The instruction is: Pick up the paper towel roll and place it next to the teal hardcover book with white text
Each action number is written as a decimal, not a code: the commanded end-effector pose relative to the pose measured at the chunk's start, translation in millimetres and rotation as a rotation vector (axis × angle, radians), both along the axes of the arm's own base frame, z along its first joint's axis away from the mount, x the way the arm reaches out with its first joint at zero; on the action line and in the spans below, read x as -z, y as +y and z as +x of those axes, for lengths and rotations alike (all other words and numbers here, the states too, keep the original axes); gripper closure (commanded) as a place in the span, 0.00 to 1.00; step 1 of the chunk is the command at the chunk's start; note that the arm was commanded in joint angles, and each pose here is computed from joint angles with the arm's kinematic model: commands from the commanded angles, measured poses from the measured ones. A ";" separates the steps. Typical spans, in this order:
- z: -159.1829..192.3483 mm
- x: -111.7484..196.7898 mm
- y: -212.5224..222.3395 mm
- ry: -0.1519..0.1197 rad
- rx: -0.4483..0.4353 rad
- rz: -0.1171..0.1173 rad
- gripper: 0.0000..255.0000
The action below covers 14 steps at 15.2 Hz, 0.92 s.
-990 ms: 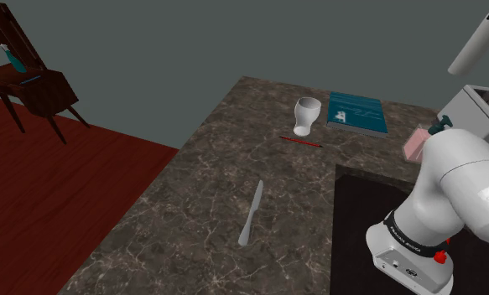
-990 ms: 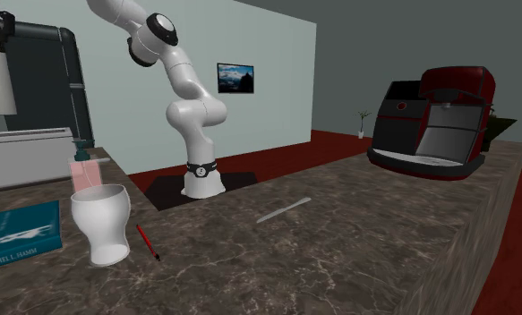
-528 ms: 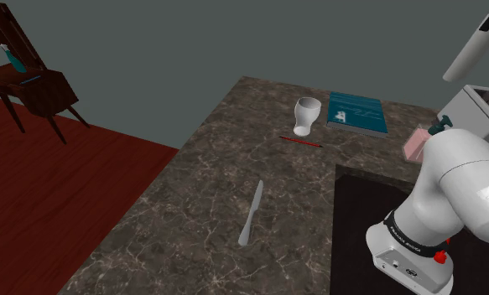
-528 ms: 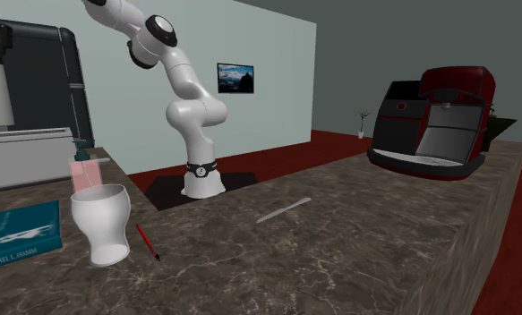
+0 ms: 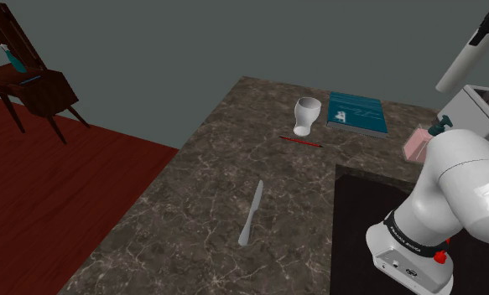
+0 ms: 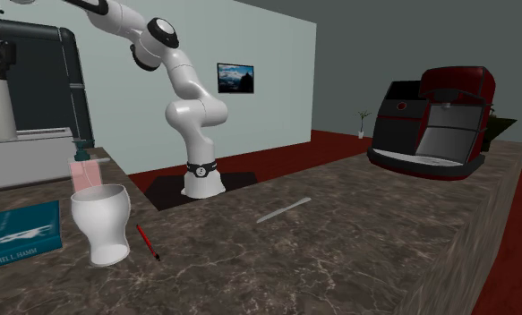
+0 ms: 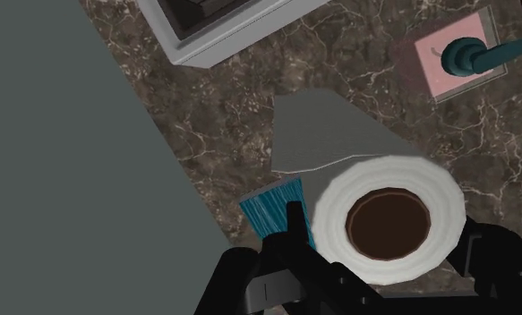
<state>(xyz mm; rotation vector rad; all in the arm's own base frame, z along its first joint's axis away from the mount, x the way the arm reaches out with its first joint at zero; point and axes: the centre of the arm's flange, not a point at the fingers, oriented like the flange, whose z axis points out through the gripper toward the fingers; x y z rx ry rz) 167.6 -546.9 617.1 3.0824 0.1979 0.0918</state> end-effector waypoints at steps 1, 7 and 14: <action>0.0 11.1 -0.3 0.000 0.000 0.000 1.00; 0.0 42.8 -0.3 0.000 0.000 0.000 1.00; 0.0 79.8 -0.3 0.000 0.000 0.000 1.00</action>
